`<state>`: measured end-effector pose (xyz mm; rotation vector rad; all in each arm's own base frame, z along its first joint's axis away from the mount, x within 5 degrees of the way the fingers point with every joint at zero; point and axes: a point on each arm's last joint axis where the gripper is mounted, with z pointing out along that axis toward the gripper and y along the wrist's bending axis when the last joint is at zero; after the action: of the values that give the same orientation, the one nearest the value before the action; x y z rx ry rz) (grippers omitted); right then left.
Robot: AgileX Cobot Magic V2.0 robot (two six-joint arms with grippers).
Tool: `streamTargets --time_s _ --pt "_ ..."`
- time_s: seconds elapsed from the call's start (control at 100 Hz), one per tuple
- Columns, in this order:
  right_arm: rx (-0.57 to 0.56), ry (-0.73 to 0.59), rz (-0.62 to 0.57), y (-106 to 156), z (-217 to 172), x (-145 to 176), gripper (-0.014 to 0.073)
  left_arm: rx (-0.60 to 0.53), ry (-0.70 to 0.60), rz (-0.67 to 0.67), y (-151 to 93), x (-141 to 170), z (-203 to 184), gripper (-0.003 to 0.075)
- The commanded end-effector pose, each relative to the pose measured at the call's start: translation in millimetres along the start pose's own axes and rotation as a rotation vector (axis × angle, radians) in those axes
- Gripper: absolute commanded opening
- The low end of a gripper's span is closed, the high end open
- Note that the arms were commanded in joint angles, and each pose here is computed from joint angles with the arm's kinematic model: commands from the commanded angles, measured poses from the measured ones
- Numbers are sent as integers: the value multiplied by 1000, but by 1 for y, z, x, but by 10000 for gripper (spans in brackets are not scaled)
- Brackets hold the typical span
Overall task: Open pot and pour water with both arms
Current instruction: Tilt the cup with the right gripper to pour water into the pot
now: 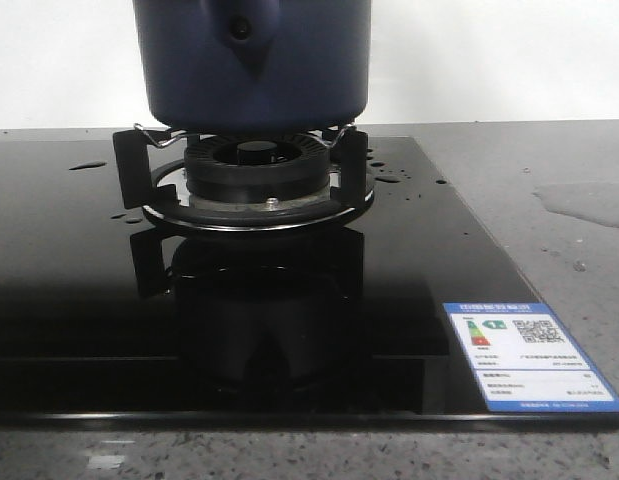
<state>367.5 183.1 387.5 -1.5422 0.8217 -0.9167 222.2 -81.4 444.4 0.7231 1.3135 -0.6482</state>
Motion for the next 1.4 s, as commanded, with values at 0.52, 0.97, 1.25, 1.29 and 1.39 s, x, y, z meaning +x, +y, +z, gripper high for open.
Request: streamTargets --time_s 0.52,0.97,1.25,1.29,1.39 --pt "265 -36 -362 -67 -24 -2 309 11 -108 -31 -7 -23 -6 279" --pt "95 61 183 -53 -22 12 309 11 -103 -31 -6 -21 -5 279" --pt "-56 99 595 -48 -36 13 309 11 -103 -31 -6 -21 -5 279" --pt "-58 101 657 -52 -41 14 309 11 -103 -31 -6 -21 -5 279" --pt "-70 139 818 -59 -58 23 309 11 -103 -31 -6 -21 -5 279"
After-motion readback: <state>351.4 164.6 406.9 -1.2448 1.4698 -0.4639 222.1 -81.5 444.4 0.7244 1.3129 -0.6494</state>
